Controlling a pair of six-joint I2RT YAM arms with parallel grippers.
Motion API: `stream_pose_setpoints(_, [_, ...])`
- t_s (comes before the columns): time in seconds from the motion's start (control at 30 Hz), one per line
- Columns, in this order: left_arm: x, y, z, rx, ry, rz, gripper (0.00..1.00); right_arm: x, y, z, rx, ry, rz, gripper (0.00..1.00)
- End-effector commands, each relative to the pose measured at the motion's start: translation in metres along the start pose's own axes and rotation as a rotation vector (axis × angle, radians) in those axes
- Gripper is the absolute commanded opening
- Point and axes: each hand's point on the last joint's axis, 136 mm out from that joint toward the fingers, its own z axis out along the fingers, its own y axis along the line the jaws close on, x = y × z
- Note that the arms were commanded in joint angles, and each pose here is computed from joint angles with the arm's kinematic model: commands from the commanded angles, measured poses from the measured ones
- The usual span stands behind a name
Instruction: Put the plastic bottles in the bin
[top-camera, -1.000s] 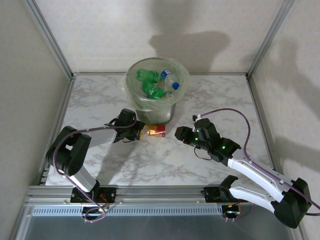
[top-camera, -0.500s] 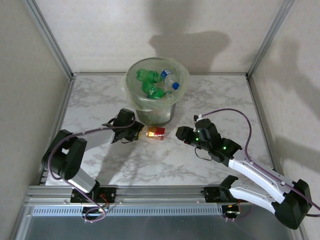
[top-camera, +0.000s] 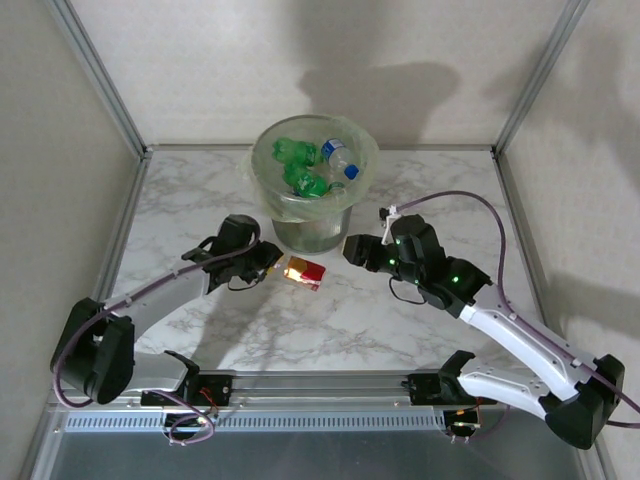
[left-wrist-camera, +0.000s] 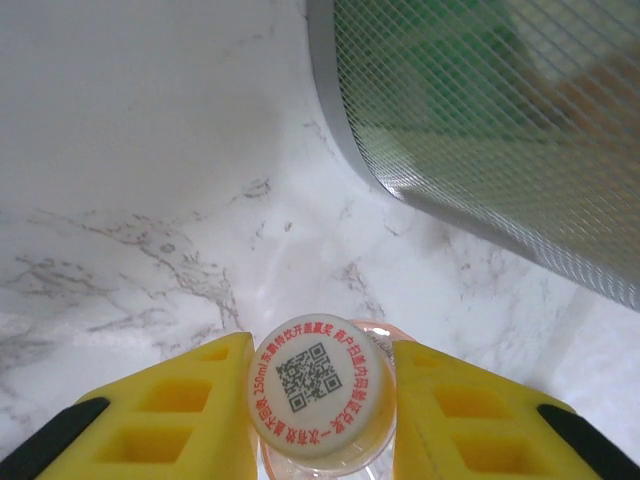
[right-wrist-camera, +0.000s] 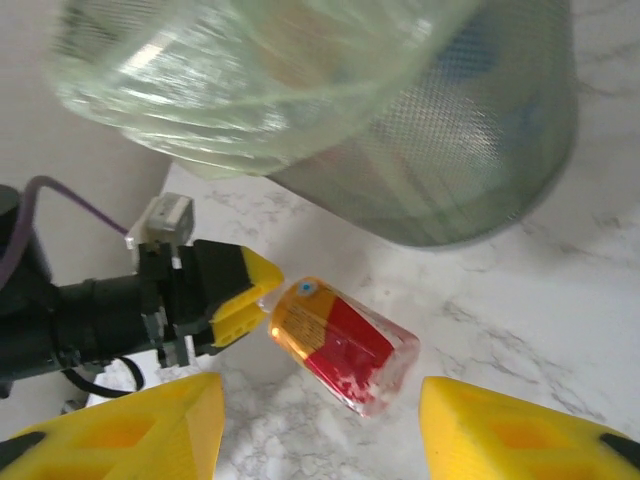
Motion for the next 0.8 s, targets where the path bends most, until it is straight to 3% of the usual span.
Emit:
stream_pose_setpoints(0.0, [0.011,-0.02,-0.029,0.018,0.037,0.142,0.23,-0.019,0.023,-0.019,-0.033,-0.029,-0.083,0.55])
stream_pose_setpoints(0.2, [0.017,-0.051,-0.077,0.083,0.03,0.226,0.21,-0.052,0.051,-0.042,-0.071,-0.093,-0.12,0.57])
stream_pose_setpoints(0.3, [0.02,-0.087,-0.1,0.188,0.036,0.242,0.2,-0.06,0.07,-0.044,-0.115,-0.072,-0.151,0.64])
stream_pose_setpoints(0.5, [0.006,-0.166,-0.149,0.333,-0.031,0.328,0.2,-0.091,0.112,-0.064,-0.218,-0.11,-0.197,0.89])
stream_pose_setpoints(0.77, [-0.017,-0.248,-0.187,0.526,-0.118,0.36,0.18,-0.132,0.124,-0.086,-0.185,-0.22,-0.202,0.98])
